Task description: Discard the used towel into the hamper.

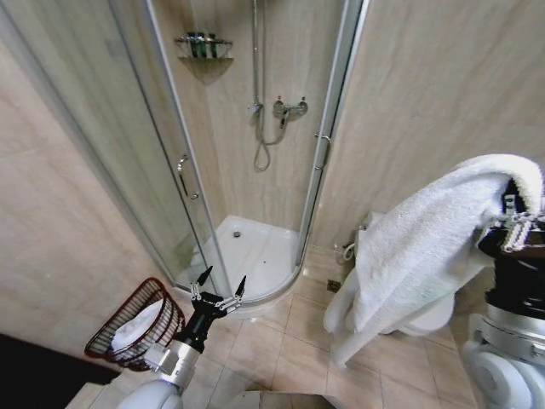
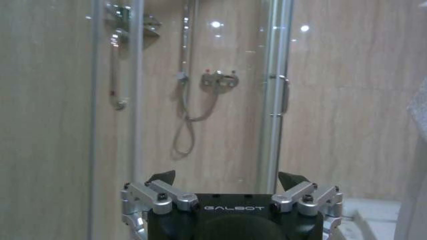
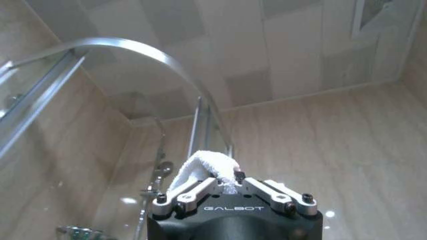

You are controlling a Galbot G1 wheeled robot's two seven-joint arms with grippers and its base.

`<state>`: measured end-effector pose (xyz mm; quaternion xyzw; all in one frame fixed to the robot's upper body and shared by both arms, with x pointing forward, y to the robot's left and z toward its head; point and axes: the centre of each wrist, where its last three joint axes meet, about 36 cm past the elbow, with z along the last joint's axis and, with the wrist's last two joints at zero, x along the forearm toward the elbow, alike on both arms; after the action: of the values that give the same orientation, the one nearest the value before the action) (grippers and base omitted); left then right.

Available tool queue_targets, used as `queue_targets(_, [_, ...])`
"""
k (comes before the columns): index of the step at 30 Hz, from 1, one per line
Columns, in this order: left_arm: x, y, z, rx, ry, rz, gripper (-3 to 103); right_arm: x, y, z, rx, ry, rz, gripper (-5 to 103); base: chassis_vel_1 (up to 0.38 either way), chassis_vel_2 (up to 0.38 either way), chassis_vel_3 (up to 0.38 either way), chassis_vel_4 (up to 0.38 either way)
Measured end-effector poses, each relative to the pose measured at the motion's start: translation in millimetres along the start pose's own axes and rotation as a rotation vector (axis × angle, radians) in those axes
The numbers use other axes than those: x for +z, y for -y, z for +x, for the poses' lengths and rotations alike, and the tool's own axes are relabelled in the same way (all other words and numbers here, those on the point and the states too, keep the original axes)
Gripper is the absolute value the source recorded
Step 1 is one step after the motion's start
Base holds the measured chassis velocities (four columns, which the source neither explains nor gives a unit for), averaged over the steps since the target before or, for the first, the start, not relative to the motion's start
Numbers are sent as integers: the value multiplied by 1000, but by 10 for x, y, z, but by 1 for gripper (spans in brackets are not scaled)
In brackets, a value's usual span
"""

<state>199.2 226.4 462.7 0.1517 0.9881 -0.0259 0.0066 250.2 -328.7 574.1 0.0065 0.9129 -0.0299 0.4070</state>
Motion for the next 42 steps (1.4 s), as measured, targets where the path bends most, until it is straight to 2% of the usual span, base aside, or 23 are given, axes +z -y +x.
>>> queue_targets(32, [0,0,0,0,0,0,100,1,-2,3,-24,4,11,2,117,112,114,111])
queue_targets(42, [0,0,0,0,0,0,100,-1,1,-20,-42,10,14,2,20,19,13,8])
